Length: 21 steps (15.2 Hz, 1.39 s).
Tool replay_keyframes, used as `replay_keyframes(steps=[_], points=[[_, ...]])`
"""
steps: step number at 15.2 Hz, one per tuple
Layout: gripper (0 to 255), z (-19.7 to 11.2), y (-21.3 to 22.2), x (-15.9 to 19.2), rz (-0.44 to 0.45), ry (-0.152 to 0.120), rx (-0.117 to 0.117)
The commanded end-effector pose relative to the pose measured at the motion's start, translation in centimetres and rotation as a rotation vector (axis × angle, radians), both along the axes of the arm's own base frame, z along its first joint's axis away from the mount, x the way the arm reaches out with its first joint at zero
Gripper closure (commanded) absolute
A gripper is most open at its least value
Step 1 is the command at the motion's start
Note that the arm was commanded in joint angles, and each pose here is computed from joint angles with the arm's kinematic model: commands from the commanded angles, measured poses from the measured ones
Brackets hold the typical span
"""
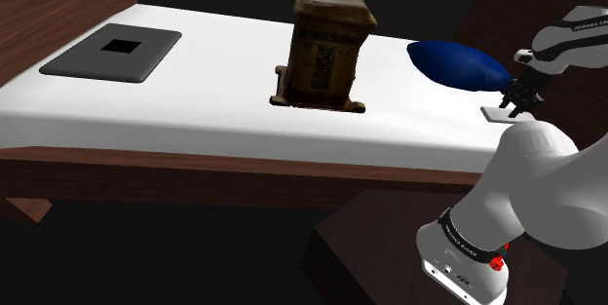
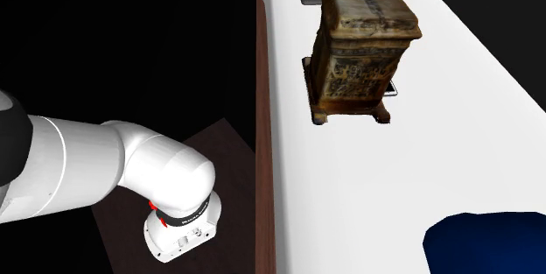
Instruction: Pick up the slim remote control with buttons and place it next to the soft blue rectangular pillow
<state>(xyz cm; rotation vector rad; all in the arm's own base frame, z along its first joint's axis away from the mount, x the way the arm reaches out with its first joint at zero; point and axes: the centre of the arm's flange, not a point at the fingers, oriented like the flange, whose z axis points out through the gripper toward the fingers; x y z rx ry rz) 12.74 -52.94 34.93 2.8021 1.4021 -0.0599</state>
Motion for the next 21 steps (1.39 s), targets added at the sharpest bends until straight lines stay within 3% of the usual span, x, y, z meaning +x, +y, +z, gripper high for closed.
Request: replay_keyframes(steps=[1,8,9,14,18,21], points=[[255,-0.8,0.0,-0.1,0.0,0.0,0.0],[255,-0.8,0.0,-0.1,0.0,0.0,0.0],[0,-0.8,-0.1,0.0,0.0,0.0,0.0],[0,-0.8,0.0,-0.1,0.0,0.0,0.0],[0,4.2,0.1,0.1,0.0,0.0,0.0],[0,4.2,0.1,0.1,0.0,0.0,0.0]])
